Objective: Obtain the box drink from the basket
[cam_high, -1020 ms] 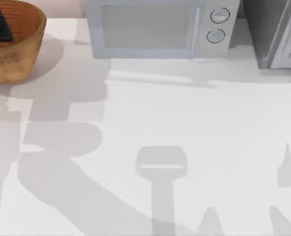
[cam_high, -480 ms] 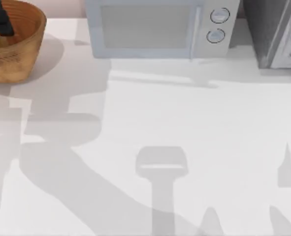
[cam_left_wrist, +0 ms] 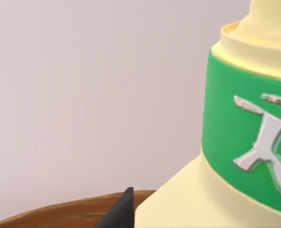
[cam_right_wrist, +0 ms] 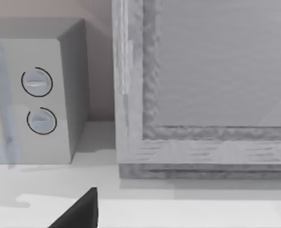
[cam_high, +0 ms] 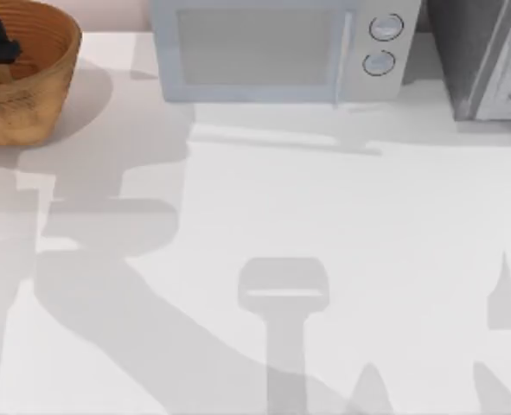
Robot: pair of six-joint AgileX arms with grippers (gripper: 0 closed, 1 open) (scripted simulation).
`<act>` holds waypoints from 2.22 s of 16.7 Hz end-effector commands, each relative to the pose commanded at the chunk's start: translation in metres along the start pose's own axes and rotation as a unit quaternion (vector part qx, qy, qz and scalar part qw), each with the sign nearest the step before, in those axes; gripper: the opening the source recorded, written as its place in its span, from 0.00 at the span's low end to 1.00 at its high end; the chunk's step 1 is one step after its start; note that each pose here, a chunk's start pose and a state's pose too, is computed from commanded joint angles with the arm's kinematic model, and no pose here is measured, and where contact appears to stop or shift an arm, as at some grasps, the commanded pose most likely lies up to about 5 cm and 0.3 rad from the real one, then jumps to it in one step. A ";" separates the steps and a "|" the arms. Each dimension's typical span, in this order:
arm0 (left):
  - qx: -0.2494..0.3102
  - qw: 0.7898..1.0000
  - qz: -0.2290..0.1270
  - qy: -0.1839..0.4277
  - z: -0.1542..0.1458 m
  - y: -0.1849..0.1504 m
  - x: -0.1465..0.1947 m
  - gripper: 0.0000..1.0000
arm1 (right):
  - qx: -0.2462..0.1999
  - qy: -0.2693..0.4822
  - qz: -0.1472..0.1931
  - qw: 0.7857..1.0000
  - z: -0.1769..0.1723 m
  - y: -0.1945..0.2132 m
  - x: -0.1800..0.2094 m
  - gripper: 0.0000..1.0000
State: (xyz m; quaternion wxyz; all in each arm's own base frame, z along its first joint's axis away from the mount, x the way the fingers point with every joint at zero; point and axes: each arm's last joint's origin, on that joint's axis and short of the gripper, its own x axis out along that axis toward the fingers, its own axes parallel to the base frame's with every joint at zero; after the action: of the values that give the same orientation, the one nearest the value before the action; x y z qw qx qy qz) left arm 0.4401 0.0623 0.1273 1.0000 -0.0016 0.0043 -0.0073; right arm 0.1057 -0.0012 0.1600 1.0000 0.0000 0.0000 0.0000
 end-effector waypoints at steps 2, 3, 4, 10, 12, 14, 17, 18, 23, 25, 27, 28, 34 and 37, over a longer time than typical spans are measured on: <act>0.000 1.000 0.000 0.000 0.000 0.000 0.000 0.17 | 0.000 0.000 0.000 1.000 0.000 0.000 0.000 1.00; 0.000 1.000 0.000 0.000 0.000 0.000 0.000 0.10 | 0.000 0.000 0.000 1.000 0.000 0.000 0.000 1.00; 0.000 1.000 0.000 0.000 0.000 0.000 0.000 0.02 | 0.000 0.000 0.000 1.000 0.000 0.000 0.000 1.00; 0.000 1.000 0.000 0.000 0.000 0.000 0.000 0.00 | 0.000 0.000 0.000 1.000 0.000 0.000 0.000 1.00; 0.000 1.000 0.000 0.000 0.000 0.000 0.000 0.00 | 0.000 0.000 0.000 1.000 0.000 0.000 0.000 1.00; 0.003 1.000 0.003 -0.008 0.008 0.003 -0.001 0.00 | 0.000 0.000 0.000 1.000 0.000 0.000 0.000 1.00; -0.001 1.000 0.004 0.002 0.016 0.003 0.001 0.00 | 0.000 0.000 0.000 1.000 0.000 0.000 0.000 1.00; -0.002 1.000 0.004 0.003 0.023 0.003 0.002 0.00 | 0.000 0.000 0.000 1.000 0.000 0.000 0.000 1.00; 0.000 1.000 0.004 -0.002 0.080 0.004 0.007 0.00 | 0.000 0.000 0.000 1.000 0.000 0.000 0.000 1.00; 0.001 1.000 0.003 -0.004 0.105 0.004 0.006 0.00 | 0.000 0.000 0.000 1.000 0.000 0.000 0.000 1.00; 0.002 1.000 0.003 -0.006 0.128 0.003 0.003 0.00 | 0.000 0.000 0.000 1.000 0.000 0.000 0.000 1.00; 0.002 1.000 0.003 -0.007 0.138 0.003 0.002 0.00 | 0.000 0.000 0.000 1.000 0.000 0.000 0.000 1.00; 0.003 1.000 0.003 -0.009 0.158 0.002 -0.003 0.00 | 0.000 0.000 0.000 1.000 0.000 0.000 0.000 1.00; 0.004 1.000 0.004 -0.007 0.156 0.003 -0.002 0.00 | 0.000 0.000 0.000 1.000 0.000 0.000 0.000 1.00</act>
State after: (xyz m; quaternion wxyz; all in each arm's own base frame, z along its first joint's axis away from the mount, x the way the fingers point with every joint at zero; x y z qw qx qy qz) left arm 0.4393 0.0654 0.2833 1.0000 0.0021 -0.0023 -0.0035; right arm 0.1057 -0.0012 0.1600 1.0000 0.0000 0.0000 0.0000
